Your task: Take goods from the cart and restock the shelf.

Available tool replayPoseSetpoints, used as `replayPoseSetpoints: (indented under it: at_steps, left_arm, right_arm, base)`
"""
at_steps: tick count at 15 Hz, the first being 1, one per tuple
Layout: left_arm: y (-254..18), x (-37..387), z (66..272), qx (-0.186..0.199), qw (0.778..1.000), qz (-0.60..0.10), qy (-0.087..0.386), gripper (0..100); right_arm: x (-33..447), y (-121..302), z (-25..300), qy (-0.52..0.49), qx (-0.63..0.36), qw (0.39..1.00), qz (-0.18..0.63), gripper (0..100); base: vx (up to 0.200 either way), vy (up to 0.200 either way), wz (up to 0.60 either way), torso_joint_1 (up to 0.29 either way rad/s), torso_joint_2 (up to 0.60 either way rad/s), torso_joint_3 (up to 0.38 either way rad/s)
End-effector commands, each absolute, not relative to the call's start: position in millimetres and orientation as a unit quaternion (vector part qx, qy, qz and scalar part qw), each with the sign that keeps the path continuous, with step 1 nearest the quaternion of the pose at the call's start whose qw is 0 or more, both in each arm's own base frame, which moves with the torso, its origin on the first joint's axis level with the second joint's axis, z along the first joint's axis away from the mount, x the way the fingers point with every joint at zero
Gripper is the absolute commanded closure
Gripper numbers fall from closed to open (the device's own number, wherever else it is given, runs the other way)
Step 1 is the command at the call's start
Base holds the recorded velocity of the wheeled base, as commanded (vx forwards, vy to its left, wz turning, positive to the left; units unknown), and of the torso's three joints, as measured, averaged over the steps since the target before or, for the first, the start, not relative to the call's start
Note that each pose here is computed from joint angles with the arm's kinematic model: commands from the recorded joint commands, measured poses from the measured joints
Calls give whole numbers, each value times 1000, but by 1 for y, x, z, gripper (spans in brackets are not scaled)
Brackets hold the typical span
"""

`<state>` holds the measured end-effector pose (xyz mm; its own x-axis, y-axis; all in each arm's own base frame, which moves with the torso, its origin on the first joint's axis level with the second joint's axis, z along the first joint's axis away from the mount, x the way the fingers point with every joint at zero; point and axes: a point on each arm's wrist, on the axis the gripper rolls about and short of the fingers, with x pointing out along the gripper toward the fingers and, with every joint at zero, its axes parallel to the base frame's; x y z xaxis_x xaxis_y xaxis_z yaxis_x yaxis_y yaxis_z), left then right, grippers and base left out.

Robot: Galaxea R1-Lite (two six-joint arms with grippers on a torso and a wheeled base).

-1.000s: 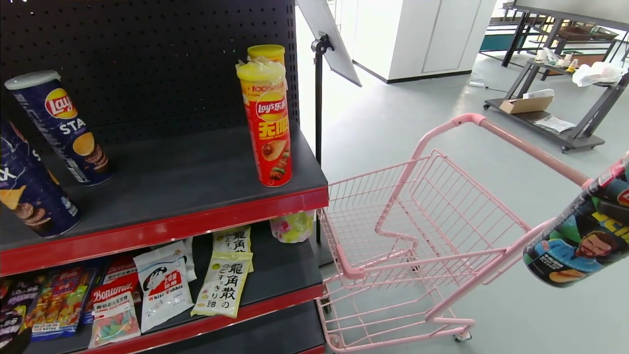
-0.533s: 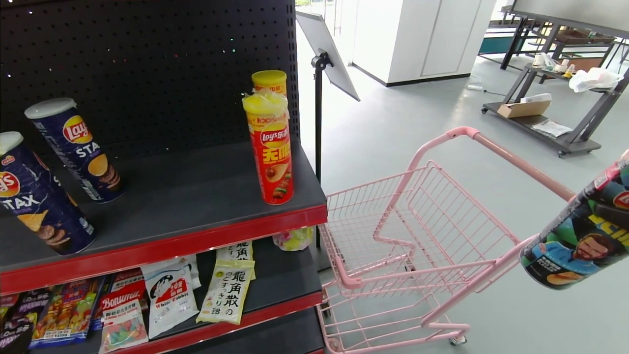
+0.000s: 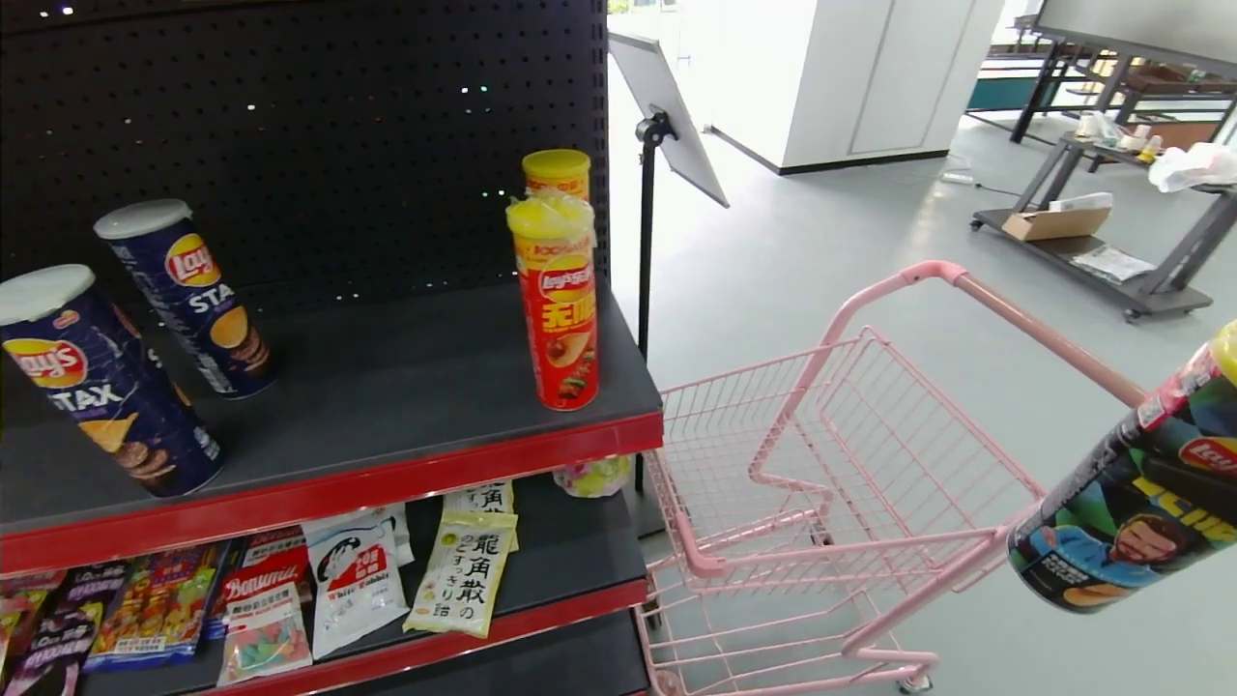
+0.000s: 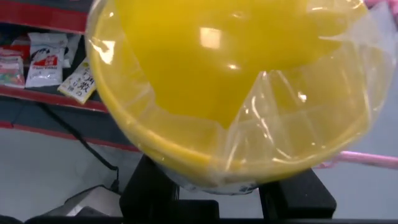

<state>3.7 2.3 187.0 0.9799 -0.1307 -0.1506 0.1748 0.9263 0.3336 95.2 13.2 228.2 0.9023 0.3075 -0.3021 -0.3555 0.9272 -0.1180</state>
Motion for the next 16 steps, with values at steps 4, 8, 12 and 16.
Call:
replayPoseSetpoints:
  at_steps: [4,8,12,16]
  left_arm:
    - [2,3,187,175,979,-78,63,0]
    - [3,2,184,175,979,-77,63,0]
    - [3,1,183,174,980,-76,61,0]
    - [3,1,184,174,980,-76,60,0]
  right_arm:
    - [91,13,218,153,-85,969,174,100]
    - [87,13,208,158,-79,967,181,100]
    - [79,14,203,143,-77,964,211,100]
    - [74,15,202,127,-77,962,231,100]
  base:
    - [0,0,600,11,0,-2]
    - [0,50,0,1,2,1]
    - [0,200,0,2,-1,0]
    - [0,200,0,0,4,0]
